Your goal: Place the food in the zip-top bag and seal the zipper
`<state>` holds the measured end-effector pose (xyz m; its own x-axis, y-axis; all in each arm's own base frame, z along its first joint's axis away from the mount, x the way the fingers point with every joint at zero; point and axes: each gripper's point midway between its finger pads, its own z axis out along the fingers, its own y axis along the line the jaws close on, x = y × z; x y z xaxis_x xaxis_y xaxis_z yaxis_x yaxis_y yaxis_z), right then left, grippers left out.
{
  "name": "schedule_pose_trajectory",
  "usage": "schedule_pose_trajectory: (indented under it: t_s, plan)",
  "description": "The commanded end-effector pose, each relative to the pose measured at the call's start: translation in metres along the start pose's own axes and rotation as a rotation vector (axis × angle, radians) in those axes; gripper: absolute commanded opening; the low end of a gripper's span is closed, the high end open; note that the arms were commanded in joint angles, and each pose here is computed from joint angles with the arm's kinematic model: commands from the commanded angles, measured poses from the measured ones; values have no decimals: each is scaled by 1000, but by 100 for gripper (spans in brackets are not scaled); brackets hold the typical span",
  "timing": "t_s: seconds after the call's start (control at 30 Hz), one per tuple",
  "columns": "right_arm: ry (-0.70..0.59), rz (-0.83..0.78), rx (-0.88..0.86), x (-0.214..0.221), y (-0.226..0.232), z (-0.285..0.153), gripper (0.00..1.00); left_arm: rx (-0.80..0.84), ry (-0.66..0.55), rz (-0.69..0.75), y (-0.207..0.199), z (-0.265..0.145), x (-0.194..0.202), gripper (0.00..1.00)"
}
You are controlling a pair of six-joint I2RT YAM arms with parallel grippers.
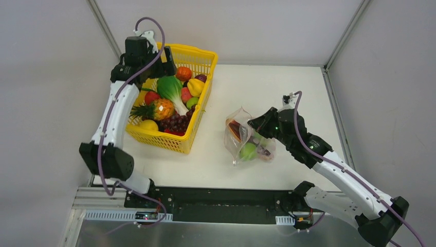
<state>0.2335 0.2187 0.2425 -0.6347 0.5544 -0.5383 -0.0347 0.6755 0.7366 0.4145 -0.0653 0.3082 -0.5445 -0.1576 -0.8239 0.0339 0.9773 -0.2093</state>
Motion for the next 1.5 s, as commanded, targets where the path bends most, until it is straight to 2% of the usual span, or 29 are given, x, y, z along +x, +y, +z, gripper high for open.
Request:
schedule_pose_trajectory:
  t_s: [0.0,0.2,0.43,0.6,0.83,1.0,1.3,1.37,1.47]
  plan:
    - [-34,0,-64,-15,23,-3,4,160,-46,-101,-35,56,-41,93]
    - [-29,-2,-58,-15,25,0,4,76,-57,-174,-21,127,-43,91]
    - [-7,-6,-42,-12,25,7,4,-24,-76,-133,-11,176,-34,94]
    - [-5,-6,-34,-11,23,9,4,-14,-42,-113,-14,200,-17,93]
    - [24,-4,-43,-5,25,15,4,-39,91,-61,-8,209,22,93]
    - [59,-2,-51,1,28,20,4,-76,180,1,-4,210,35,93]
    - [39,-12,-50,-3,28,15,5,-109,300,81,-1,209,70,93]
    - [32,-28,-45,-5,28,13,5,-98,301,81,-3,209,74,88]
    - [24,-35,-39,-9,29,12,5,-124,290,79,1,203,69,73]
